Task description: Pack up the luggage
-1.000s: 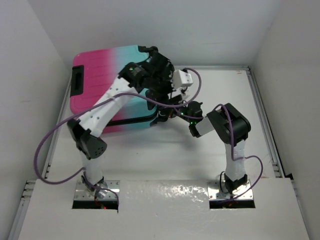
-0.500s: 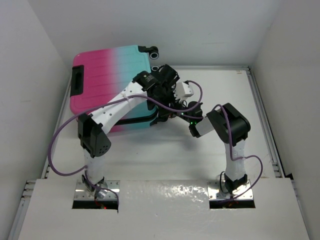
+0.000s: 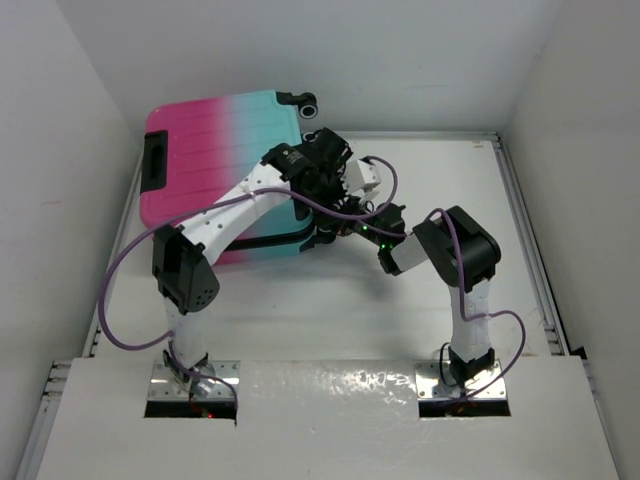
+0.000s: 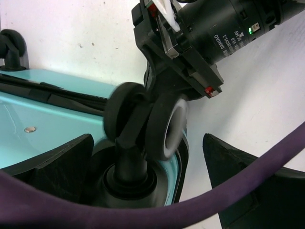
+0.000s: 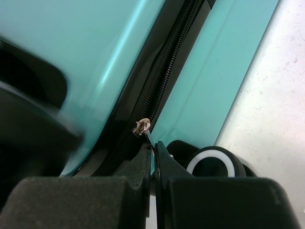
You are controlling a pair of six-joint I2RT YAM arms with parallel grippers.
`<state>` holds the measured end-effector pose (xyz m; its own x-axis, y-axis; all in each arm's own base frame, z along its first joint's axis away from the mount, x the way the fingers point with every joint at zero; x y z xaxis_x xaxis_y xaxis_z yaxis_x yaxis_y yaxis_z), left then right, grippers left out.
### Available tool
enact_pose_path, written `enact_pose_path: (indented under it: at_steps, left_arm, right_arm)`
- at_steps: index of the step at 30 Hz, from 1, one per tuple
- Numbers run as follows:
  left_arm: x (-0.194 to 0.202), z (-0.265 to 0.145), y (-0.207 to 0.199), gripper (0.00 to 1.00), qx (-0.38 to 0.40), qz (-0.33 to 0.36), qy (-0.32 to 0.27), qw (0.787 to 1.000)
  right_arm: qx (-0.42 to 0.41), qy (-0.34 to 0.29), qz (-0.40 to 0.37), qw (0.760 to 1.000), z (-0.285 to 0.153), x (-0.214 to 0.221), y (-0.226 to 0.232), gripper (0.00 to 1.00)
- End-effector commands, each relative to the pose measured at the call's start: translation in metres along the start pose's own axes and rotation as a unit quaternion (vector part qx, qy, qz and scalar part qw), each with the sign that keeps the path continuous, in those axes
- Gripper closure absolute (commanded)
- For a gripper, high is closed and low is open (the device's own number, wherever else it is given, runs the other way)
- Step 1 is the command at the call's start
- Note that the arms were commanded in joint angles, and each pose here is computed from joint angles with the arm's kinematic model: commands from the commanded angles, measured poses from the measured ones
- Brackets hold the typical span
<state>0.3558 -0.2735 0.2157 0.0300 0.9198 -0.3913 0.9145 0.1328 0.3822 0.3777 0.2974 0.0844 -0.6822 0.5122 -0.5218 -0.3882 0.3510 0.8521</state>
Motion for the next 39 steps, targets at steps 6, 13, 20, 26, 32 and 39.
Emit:
enact_pose_path:
  at_steps: [6, 13, 20, 26, 32, 39]
  left_arm:
    - [0.012, 0.024, 0.007, 0.15, 0.008, -0.022, 0.005, 1.0]
    - [0.019, 0.034, 0.015, 0.67, 0.036, -0.052, 0.008, 0.998]
    - [0.038, 0.007, -0.035, 1.0, 0.136, -0.01, -0.005, 0.991]
    - [0.064, -0.049, -0.095, 1.0, 0.231, 0.063, -0.045, 0.97]
    - [0.077, -0.073, -0.118, 1.0, 0.23, 0.091, -0.07, 0.967]
    - [0.101, -0.096, -0.139, 1.0, 0.21, 0.172, -0.076, 0.959]
  right_arm:
    - [-0.099, 0.018, -0.037, 0.994, 0.004, 0.011, 0.045, 1.0]
    - [-0.103, 0.024, -0.037, 0.994, 0.002, 0.014, 0.046, 1.0]
    - [-0.115, 0.026, -0.042, 0.992, -0.006, 0.014, 0.058, 1.0]
    - [-0.141, 0.052, -0.057, 0.987, -0.018, 0.042, 0.087, 1.0]
    - [-0.158, 0.059, -0.058, 0.984, -0.028, 0.071, 0.11, 1.0]
    - [-0.124, 0.064, -0.073, 0.987, -0.02, 0.094, 0.108, 1.0]
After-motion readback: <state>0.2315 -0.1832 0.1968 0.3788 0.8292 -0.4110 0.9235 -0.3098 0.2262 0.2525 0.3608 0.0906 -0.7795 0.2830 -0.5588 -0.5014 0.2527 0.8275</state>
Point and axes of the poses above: each gripper's point midway between its finger pads, its own z axis out along the fingers, its own y axis along the line the jaws close on, x = y × z, the point moved 2 cm from there along -z, back along the fingers, and after that the axes turned 13 degrees about z, right-handed, at the moved point
